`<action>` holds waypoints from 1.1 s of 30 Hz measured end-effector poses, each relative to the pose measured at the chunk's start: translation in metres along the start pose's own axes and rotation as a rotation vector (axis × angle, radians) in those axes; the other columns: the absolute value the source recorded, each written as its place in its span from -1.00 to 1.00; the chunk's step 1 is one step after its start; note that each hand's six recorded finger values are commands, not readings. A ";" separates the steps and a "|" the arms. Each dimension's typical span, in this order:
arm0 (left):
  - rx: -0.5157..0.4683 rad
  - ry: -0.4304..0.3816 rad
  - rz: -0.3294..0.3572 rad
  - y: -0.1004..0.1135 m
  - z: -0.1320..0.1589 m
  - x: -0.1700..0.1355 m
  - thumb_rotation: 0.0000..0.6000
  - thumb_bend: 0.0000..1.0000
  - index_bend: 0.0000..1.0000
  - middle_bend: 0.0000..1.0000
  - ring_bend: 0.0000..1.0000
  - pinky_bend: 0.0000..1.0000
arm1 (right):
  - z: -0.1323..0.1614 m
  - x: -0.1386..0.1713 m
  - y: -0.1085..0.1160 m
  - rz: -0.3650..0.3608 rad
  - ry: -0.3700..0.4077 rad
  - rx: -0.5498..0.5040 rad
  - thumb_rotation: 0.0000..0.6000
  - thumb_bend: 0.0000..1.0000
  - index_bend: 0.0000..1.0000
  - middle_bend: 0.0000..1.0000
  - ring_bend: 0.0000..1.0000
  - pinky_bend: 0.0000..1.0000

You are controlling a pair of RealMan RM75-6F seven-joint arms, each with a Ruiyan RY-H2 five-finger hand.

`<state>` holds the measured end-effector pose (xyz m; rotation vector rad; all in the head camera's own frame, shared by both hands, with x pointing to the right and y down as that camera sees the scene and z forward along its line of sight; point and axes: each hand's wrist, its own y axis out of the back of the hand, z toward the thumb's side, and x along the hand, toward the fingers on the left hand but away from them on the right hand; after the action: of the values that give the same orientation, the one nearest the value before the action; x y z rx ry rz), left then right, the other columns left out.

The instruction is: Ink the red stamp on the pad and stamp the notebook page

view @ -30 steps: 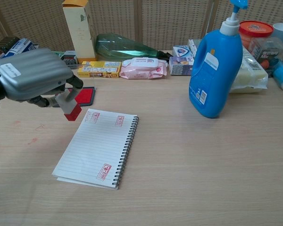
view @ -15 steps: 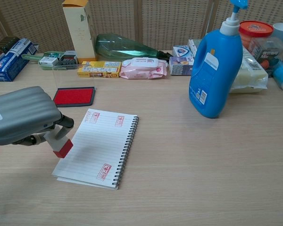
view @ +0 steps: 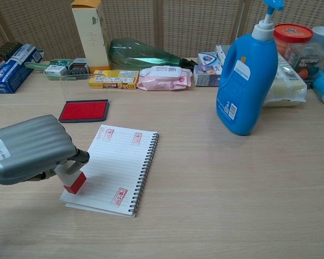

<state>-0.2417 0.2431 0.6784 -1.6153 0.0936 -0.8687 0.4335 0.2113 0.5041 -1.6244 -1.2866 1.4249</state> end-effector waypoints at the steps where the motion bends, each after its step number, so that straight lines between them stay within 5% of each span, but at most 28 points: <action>1: 0.006 -0.001 -0.001 0.000 0.000 0.000 1.00 -0.29 0.25 1.00 1.00 1.00 | 0.000 0.000 0.000 0.000 0.000 0.000 0.94 -1.00 -0.83 -1.00 -1.00 -1.00; 12: 0.089 -0.009 -0.031 -0.007 0.009 0.000 1.00 -0.29 0.25 1.00 1.00 1.00 | 0.000 0.001 0.003 -0.006 0.005 -0.013 0.94 -1.00 -0.83 -1.00 -1.00 -1.00; 33: 0.064 -0.001 -0.056 -0.018 0.014 0.002 1.00 -0.29 0.25 1.00 1.00 1.00 | 0.000 0.002 0.005 -0.005 0.011 -0.022 0.94 -1.00 -0.83 -1.00 -1.00 -1.00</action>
<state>-0.2396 0.2583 0.6955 -1.5650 0.0198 -0.9046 0.4344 0.2112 0.4984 -1.6407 -1.3035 1.4016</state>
